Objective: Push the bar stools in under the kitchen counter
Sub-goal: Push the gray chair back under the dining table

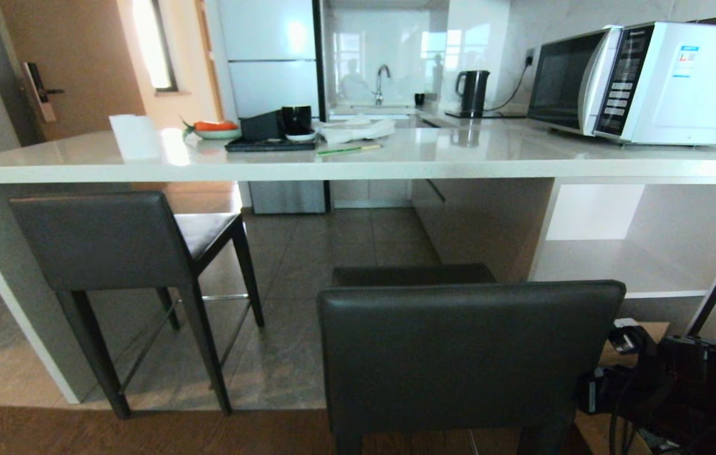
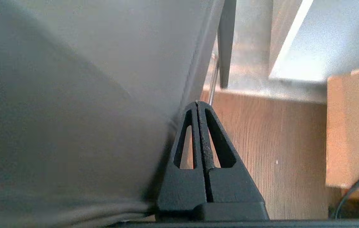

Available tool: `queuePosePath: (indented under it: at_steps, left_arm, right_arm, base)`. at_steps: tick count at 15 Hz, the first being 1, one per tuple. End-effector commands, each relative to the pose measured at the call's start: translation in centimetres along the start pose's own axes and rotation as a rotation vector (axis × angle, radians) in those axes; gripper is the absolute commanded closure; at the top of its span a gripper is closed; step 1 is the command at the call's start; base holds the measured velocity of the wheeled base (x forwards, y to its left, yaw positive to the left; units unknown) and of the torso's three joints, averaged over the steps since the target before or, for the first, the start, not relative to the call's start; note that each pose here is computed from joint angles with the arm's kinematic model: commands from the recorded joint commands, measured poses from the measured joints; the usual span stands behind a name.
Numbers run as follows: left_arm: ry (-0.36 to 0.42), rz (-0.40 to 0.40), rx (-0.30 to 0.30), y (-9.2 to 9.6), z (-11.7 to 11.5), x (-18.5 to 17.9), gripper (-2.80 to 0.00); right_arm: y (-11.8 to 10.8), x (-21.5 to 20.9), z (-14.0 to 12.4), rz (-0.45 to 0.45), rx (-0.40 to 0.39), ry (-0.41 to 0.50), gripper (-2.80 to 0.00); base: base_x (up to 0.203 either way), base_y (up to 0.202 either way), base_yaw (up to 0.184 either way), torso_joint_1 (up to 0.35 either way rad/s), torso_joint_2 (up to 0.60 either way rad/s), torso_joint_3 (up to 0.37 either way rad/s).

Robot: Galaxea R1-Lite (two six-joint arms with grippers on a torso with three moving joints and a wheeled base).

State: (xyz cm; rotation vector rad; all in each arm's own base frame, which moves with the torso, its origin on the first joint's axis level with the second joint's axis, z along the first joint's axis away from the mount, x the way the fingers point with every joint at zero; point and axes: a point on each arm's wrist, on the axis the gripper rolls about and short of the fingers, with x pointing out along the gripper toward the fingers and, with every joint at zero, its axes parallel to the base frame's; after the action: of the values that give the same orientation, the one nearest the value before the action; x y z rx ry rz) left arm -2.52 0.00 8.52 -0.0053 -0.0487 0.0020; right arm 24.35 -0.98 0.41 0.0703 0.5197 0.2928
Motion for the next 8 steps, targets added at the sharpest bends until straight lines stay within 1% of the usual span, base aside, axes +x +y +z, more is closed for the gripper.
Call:
queuePosePath:
  at_steps: [1,2,4,6,7,8]
  left_arm:
    - [-0.078,-0.004,-0.008,0.0,2.7,-0.7,0.0]
    - [-0.101,-0.007,-0.014,0.0,4.6,-0.9,0.0]
    - [-0.061,-0.007,-0.045,-0.1,7.6,0.3,0.0]
    - [-0.024,-0.003,-0.077,-0.1,10.4,3.6,0.0]
    - [-0.017,-0.011,-0.086,-0.1,11.3,5.5,0.0]
    - [0.011,-0.038,-0.092,-0.2,11.4,7.6,0.0]
  right_arm:
    - [-0.1,-0.7,0.8,-0.014,-0.008,-0.041,0.0]
    - [0.0,-0.9,1.0,-0.015,-0.01,-0.049,0.0]
    - [0.2,-1.4,1.4,-0.018,-0.017,-0.069,0.0]
    - [0.1,-1.4,1.8,-0.049,-0.013,-0.085,0.0]
    - [-0.1,-1.3,2.0,-0.078,0.003,-0.095,0.0]
    - [-0.1,-1.2,2.1,-0.089,0.014,-0.101,0.0]
  base:
    - [0.0,0.0,0.0,0.0,0.0,0.0]
    - [0.0,0.0,0.0,0.0,0.0,0.0]
    - [0.0,0.0,0.0,0.0,0.0,0.0]
    - [0.0,0.0,0.0,0.0,0.0,0.0]
    - [0.0,0.0,0.0,0.0,0.0,0.0]
    - [0.0,0.0,0.0,0.0,0.0,0.0]
